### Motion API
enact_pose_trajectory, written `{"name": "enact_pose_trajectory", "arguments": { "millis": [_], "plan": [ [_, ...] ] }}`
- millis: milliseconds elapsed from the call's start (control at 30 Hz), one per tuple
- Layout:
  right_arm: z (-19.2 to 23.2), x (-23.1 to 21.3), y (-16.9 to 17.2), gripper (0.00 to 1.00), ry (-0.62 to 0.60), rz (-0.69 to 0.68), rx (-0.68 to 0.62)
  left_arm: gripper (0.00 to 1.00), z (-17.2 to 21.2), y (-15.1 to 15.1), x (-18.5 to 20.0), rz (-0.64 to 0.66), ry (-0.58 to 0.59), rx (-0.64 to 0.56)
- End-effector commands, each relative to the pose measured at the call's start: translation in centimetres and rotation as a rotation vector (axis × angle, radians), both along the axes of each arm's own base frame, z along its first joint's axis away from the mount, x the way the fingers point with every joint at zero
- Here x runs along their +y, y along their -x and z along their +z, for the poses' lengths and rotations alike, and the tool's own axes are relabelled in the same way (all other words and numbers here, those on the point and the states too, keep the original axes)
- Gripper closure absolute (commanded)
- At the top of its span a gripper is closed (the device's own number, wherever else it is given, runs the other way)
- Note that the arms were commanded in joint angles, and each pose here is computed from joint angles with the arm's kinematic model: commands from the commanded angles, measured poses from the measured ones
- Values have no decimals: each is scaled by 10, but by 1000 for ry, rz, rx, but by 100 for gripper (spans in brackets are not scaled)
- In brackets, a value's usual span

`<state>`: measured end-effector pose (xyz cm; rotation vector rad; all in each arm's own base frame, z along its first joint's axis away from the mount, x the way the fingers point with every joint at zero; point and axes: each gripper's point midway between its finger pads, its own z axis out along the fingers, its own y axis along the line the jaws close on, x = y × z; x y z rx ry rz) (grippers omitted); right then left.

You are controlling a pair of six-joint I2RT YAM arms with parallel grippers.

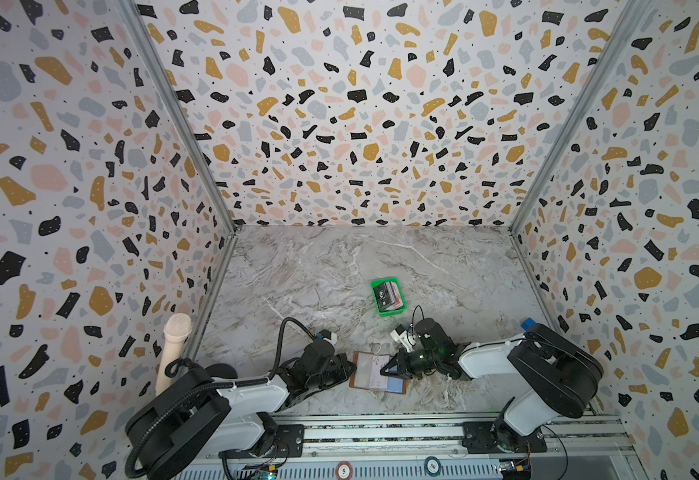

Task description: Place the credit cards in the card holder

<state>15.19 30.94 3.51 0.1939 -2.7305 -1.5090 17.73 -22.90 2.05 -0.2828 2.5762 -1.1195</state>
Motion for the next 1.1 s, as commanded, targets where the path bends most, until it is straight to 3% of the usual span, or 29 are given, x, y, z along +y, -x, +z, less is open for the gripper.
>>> {"name": "enact_pose_trajectory", "arguments": {
  "millis": [0,267,567,1067],
  "plan": [
    [-20,-16,9,100,99,-39,65,100,-15,13,9,-2,-39,47],
    [-22,-24,12,100,104,-82,83,100,-16,14,10,1,-38,50],
    [-16,-8,8,100,48,-18,50,100,-17,14,8,-10,-35,53],
    [-22,1,-20,100,128,29,-53,100,-16,17,1,-30,-14,61]
  ]
}}
